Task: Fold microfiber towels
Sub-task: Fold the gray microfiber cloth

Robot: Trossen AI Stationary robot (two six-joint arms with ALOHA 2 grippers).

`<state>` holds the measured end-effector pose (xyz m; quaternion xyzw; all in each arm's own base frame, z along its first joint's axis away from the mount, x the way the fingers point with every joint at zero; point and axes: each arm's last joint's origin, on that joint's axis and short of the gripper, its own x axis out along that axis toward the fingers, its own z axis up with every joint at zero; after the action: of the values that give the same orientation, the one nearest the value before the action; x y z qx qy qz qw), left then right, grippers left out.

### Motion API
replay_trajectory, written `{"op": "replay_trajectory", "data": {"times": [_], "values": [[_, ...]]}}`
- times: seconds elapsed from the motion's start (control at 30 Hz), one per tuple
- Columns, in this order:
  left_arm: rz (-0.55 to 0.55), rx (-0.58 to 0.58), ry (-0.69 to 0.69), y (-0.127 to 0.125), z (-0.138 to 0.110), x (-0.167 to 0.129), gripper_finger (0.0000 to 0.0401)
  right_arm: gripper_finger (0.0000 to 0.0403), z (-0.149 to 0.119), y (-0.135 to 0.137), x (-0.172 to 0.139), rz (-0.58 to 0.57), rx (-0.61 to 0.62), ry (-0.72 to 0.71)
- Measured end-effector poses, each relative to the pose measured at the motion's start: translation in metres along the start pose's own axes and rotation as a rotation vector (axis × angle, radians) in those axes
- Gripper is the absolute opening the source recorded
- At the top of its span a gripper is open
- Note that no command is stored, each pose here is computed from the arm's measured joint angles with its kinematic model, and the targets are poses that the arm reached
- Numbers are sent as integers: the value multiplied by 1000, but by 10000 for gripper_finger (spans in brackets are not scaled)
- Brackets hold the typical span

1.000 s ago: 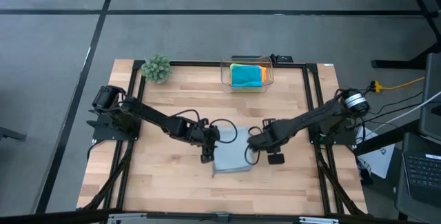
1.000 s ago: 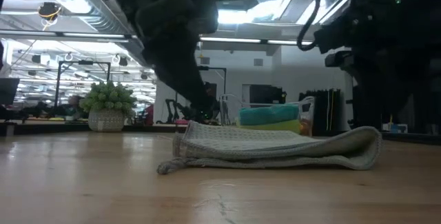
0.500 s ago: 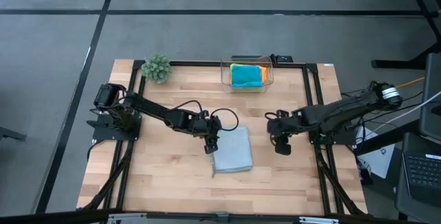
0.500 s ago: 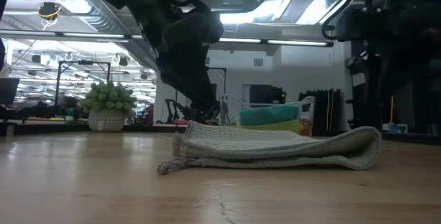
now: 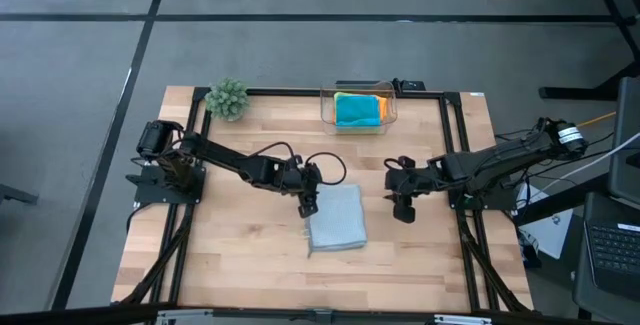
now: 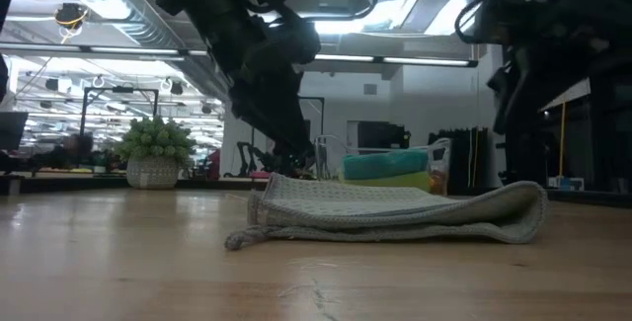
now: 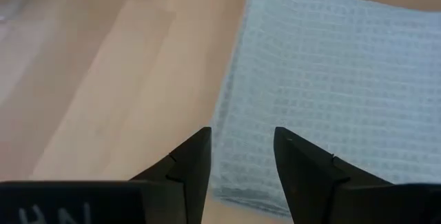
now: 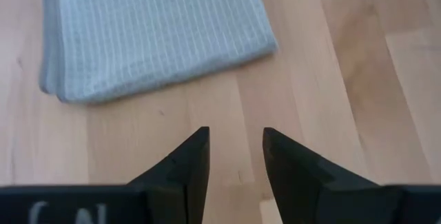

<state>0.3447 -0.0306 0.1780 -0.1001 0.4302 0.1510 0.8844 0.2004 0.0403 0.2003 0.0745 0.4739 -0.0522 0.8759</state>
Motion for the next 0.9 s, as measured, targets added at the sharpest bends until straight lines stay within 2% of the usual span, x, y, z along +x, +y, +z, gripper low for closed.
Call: {"op": "replay_trajectory", "data": {"times": [0.23, 0.37, 0.67, 0.9], "values": [[13, 60, -6, 0, 0, 0, 150, 142, 5, 2, 0, 21, 8, -56], [15, 54, -7, 1, 0, 0, 150, 165, 5, 2, 0, 18, 5, -56], [-18, -48, 23, 16, 6, 4, 152, 255, 8, -5, -1, -209, 10, -140], [10, -76, 21, 27, 9, 7, 195, 271, 9, -7, -2, -294, 12, -173]]}}
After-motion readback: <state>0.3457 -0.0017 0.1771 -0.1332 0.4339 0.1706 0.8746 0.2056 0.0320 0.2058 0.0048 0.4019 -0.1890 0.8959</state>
